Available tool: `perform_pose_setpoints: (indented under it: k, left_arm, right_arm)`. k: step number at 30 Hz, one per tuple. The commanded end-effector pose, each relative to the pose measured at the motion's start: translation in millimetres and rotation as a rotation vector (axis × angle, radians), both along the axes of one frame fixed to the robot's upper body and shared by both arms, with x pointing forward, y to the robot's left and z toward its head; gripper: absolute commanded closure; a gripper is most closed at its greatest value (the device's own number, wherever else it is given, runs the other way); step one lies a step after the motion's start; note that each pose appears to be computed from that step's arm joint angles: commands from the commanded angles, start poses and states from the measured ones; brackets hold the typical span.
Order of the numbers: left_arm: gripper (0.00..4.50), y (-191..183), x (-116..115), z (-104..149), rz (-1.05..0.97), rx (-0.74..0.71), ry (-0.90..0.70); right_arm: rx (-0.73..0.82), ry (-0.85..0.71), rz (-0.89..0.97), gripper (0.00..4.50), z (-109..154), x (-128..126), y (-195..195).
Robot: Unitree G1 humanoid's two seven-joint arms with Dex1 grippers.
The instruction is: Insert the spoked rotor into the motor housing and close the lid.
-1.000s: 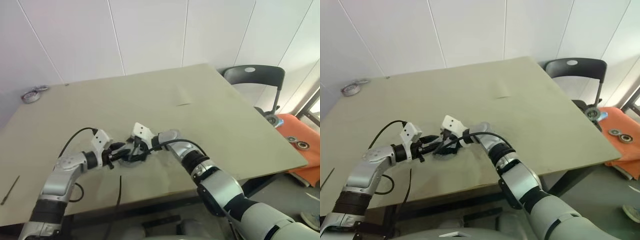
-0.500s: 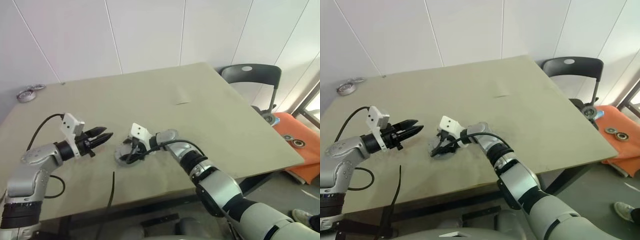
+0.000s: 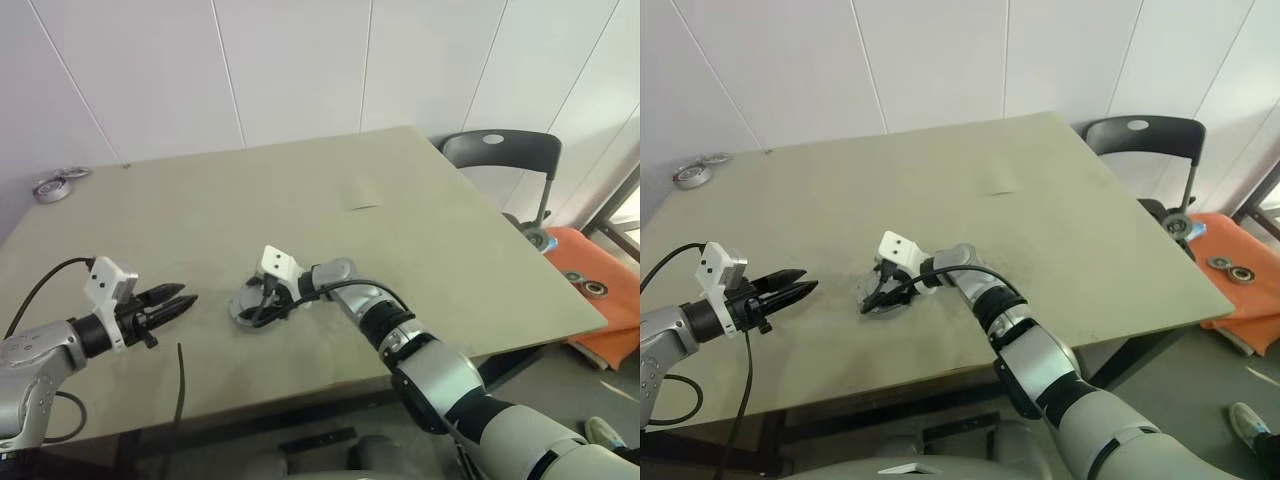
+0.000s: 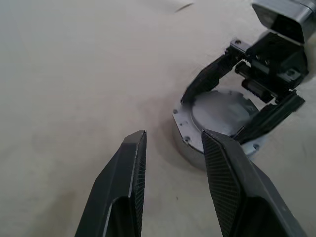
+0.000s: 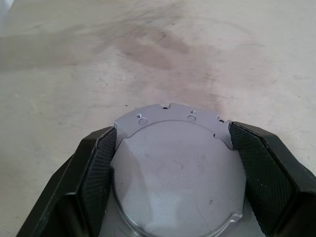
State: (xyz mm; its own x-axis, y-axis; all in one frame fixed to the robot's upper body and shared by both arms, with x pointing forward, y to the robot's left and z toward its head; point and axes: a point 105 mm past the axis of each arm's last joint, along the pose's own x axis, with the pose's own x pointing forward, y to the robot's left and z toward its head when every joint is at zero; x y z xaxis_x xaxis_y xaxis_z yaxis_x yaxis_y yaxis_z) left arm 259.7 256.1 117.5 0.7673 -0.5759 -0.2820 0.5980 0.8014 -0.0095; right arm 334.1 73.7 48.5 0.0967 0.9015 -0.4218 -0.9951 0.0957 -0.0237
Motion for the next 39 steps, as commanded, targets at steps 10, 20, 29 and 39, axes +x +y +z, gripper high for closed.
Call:
perform_pose_setpoints:
  k: [10, 20, 29, 39]
  left_arm:
    - [2.64, -6, 5, 12, 0.007, -0.005, -0.064]
    - [2.64, -32, 11, -6, -0.043, -0.027, -0.043]
    - [2.64, -69, 26, -26, -0.129, -0.049, -0.01]
    - [3.22, -74, 46, -47, -0.083, -0.044, 0.004]
  right_arm:
    - [-0.183, 0.028, -0.038, 1.23, -42, -4, -23]
    - [-0.197, 0.021, -0.039, 1.23, -46, -5, -24]
    - [-0.202, 0.023, -0.043, 1.23, -48, -5, -27]
    - [-0.199, 0.023, -0.05, 1.23, -47, -4, -28]
